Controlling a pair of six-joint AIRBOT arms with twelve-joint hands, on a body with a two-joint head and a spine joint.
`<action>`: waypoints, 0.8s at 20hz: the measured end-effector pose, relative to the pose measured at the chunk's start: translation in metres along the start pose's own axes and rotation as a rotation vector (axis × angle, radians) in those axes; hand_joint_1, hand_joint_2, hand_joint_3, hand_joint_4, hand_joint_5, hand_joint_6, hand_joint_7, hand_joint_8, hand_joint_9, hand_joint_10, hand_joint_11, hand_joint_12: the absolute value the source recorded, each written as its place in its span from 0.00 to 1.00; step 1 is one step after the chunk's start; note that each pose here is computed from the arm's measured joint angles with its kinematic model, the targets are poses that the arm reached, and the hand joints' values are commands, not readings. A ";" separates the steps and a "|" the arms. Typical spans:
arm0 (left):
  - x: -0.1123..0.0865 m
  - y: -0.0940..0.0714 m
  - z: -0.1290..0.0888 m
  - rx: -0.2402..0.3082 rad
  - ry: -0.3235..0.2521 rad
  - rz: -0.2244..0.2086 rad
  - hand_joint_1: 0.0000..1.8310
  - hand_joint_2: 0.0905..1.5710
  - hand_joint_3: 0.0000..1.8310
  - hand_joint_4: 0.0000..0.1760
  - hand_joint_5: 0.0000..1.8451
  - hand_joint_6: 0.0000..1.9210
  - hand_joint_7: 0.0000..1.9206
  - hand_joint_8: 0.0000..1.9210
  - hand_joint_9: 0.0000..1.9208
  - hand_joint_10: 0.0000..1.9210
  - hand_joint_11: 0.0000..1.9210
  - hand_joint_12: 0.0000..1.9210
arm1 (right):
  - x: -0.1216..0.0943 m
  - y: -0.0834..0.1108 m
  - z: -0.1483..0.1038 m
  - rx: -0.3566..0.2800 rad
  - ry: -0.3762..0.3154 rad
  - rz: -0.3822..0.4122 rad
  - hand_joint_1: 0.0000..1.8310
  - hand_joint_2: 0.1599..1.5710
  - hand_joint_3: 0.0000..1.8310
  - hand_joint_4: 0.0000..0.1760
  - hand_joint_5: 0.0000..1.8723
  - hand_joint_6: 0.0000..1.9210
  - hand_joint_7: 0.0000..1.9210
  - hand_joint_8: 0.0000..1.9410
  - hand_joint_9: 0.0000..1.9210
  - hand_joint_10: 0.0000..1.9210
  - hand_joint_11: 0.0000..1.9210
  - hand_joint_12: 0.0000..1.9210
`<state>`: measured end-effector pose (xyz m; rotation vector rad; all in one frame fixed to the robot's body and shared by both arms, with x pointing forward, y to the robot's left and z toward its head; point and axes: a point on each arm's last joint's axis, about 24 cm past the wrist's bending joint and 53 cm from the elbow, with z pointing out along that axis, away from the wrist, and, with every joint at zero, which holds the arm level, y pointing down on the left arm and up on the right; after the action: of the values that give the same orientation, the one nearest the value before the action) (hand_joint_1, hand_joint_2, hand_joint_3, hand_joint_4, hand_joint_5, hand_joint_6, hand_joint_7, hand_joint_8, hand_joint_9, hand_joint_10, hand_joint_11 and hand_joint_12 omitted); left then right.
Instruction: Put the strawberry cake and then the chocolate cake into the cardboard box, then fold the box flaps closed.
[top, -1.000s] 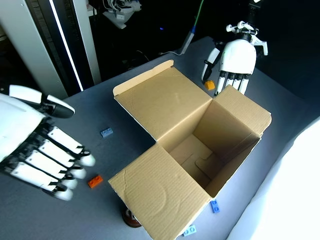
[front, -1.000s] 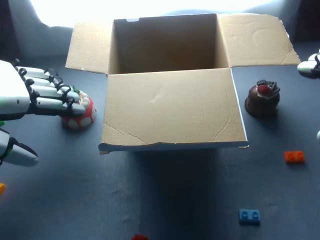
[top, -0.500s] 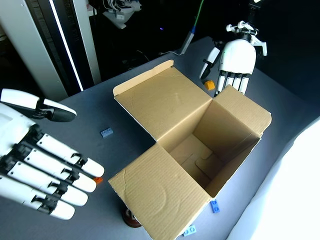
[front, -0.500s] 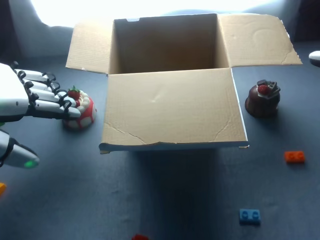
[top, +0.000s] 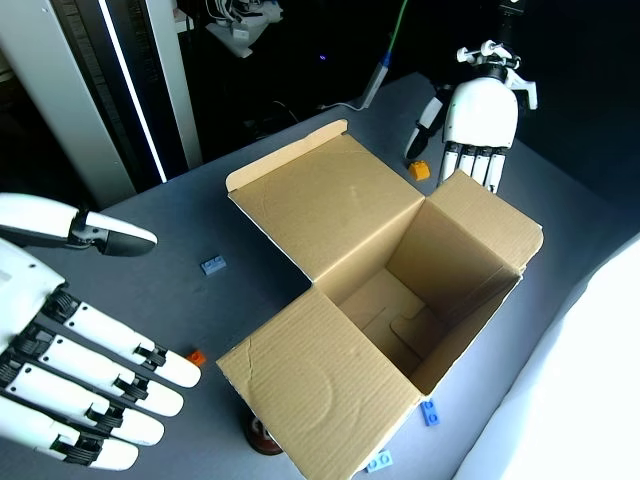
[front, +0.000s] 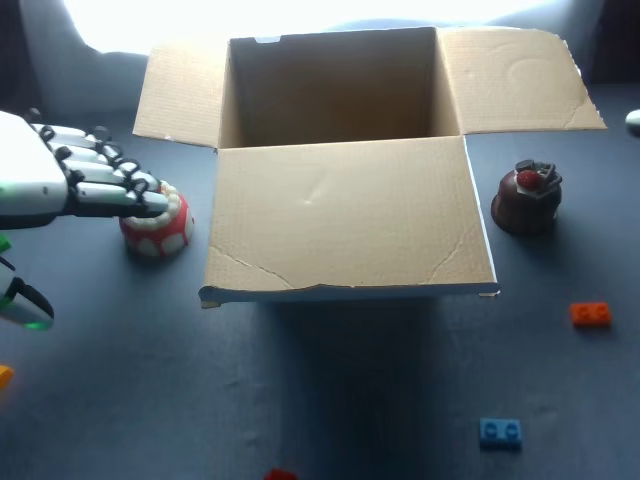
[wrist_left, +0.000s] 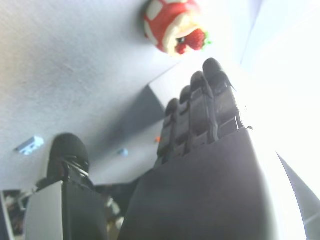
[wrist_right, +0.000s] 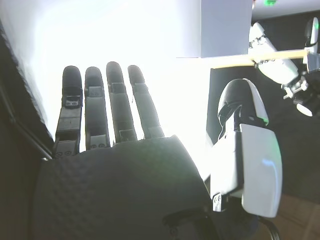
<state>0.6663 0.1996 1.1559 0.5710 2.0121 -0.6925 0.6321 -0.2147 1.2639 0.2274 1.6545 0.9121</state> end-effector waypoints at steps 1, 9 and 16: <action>0.000 -0.005 0.002 0.011 0.001 -0.003 0.47 0.63 0.00 0.16 0.01 0.00 0.01 0.00 0.03 0.00 0.00 0.16 | 0.000 0.000 0.000 0.000 0.000 0.000 0.00 0.68 0.00 0.00 0.11 0.00 0.12 0.00 0.11 0.01 0.00 0.34; -0.019 0.005 0.035 -0.014 -0.037 -0.020 0.57 0.59 0.00 0.17 0.03 0.01 0.05 0.00 0.04 0.00 0.00 0.14 | -0.029 -0.024 0.001 0.058 -0.093 0.168 0.00 0.69 0.00 0.00 0.10 0.00 0.11 0.00 0.11 0.00 0.00 0.32; -0.009 0.033 0.058 -0.056 -0.020 -0.115 0.57 0.59 0.00 0.21 0.07 0.01 0.06 0.00 0.05 0.00 0.00 0.18 | -0.048 -0.026 0.001 0.046 -0.151 0.178 0.00 0.68 0.00 0.00 0.11 0.00 0.11 0.00 0.11 0.00 0.00 0.35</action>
<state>0.7270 0.1838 1.1301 0.4169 2.0505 -0.7058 0.6560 -0.2599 1.2822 0.4700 1.5336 0.9654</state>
